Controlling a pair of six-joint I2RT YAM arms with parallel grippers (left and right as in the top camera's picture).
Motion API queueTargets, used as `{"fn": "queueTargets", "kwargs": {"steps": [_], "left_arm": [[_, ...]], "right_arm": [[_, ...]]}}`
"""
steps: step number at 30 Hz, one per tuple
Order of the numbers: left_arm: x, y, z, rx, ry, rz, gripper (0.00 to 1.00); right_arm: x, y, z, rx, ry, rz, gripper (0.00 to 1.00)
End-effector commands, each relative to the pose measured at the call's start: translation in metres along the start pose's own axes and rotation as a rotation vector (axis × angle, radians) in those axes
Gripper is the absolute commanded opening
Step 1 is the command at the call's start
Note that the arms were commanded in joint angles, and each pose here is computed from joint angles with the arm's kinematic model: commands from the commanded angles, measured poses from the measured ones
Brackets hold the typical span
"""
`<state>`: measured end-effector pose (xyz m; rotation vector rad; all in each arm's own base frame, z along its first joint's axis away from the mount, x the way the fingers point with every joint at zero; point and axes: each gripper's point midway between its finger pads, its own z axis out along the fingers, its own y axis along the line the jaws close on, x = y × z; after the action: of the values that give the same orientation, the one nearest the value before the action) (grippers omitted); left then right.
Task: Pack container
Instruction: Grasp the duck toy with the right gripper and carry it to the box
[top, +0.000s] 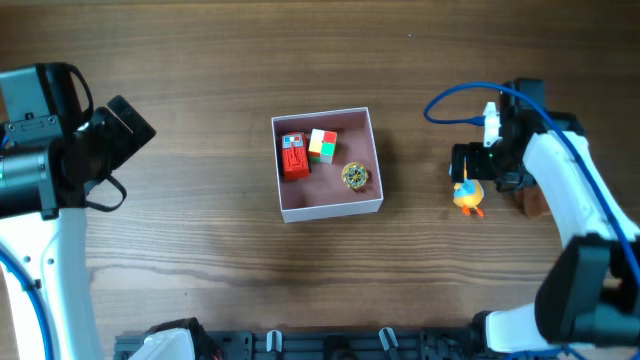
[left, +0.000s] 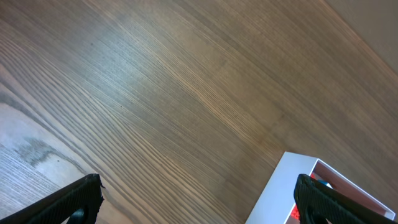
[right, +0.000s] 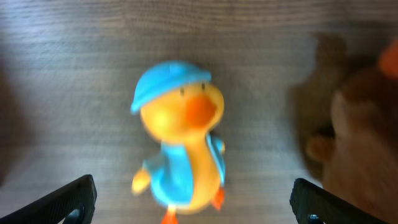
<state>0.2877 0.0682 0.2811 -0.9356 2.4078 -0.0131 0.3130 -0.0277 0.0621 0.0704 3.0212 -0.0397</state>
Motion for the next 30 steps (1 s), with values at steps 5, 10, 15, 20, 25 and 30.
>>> {"fn": "queueTargets", "kwargs": {"steps": [5, 10, 15, 20, 25, 30], "left_arm": [[-0.002, 0.0, -0.006, 0.012, -0.013, 0.012, 1.0], [-0.002, 0.0, -0.006, 0.012, -0.013, 0.012, 1.0], [-0.002, 0.0, -0.006, 0.012, -0.013, 0.012, 1.0], [-0.002, 0.0, -0.006, 0.012, -0.013, 0.012, 1.0], [-0.002, 0.0, -0.006, 0.012, -0.013, 0.012, 1.0], [-0.002, 0.0, -0.006, 0.013, -0.014, 0.012, 1.0]], "right_arm": [[0.013, 0.005, 0.06, -0.028, 0.157, -0.021, 0.99], [0.013, 0.005, 0.065, -0.028, 0.162, -0.017, 0.77], [0.014, 0.005, 0.065, -0.026, 0.168, 0.008, 0.45], [0.015, 0.006, 0.064, -0.025, 0.173, 0.016, 0.28], [0.004, 0.015, 0.046, -0.022, 0.169, 0.029, 0.14], [-0.031, 0.054, -0.028, -0.035, 0.046, -0.059, 0.04]]}}
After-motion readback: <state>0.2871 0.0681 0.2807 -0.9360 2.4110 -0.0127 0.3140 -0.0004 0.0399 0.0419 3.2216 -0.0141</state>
